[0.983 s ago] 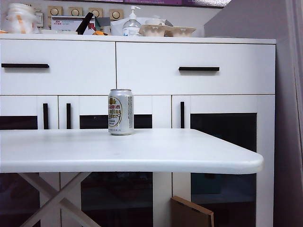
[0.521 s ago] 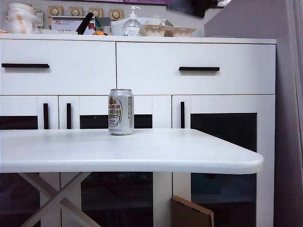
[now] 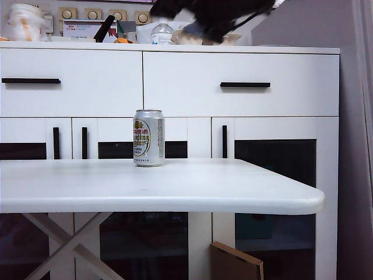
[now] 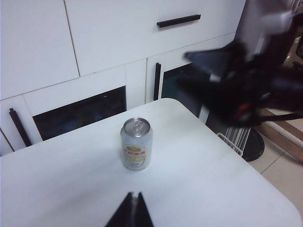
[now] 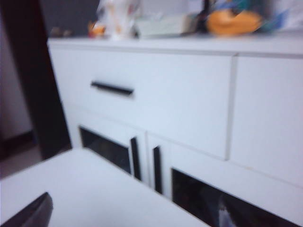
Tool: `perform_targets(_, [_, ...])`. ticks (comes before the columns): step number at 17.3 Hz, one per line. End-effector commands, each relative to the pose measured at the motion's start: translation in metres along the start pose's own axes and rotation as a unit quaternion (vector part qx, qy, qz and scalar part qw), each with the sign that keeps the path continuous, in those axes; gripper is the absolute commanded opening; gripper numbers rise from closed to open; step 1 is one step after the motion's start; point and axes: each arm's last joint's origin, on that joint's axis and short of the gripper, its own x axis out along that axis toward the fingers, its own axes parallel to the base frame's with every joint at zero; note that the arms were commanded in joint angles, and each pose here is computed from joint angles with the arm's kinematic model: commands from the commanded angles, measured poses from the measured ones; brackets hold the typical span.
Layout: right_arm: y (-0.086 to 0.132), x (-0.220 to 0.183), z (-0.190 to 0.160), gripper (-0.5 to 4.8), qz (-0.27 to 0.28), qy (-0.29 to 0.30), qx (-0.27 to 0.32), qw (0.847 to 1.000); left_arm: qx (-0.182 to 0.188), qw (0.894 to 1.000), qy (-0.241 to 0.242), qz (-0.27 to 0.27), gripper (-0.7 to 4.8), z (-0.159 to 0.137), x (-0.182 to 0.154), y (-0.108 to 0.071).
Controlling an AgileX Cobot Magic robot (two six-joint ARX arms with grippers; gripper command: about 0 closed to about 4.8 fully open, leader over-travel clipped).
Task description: Pick up a can of beer from the white table, open the left drawer, place the beer inside the drawer, and finally close the drawer.
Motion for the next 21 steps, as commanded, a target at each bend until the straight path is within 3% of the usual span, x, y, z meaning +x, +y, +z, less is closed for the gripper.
perform_targets(1, [0.002,0.018,-0.007,4.79,0.014,-0.001,-0.014,1.0,0.002,1.0,-0.006,0.0,-0.05,0.002,-0.001,0.0])
perform_targets(11, [-0.013,0.076,-0.056,4.79,0.008,0.021,-0.008,1.0,0.002,1.0,-0.005,0.0,-0.05,0.002,-0.001,0.0])
perform_targets(21, [-0.019,0.085,-0.102,4.79,-0.009,0.077,0.006,0.997,0.001,1.0,-0.003,0.0,-0.05,0.001,0.0,0.0])
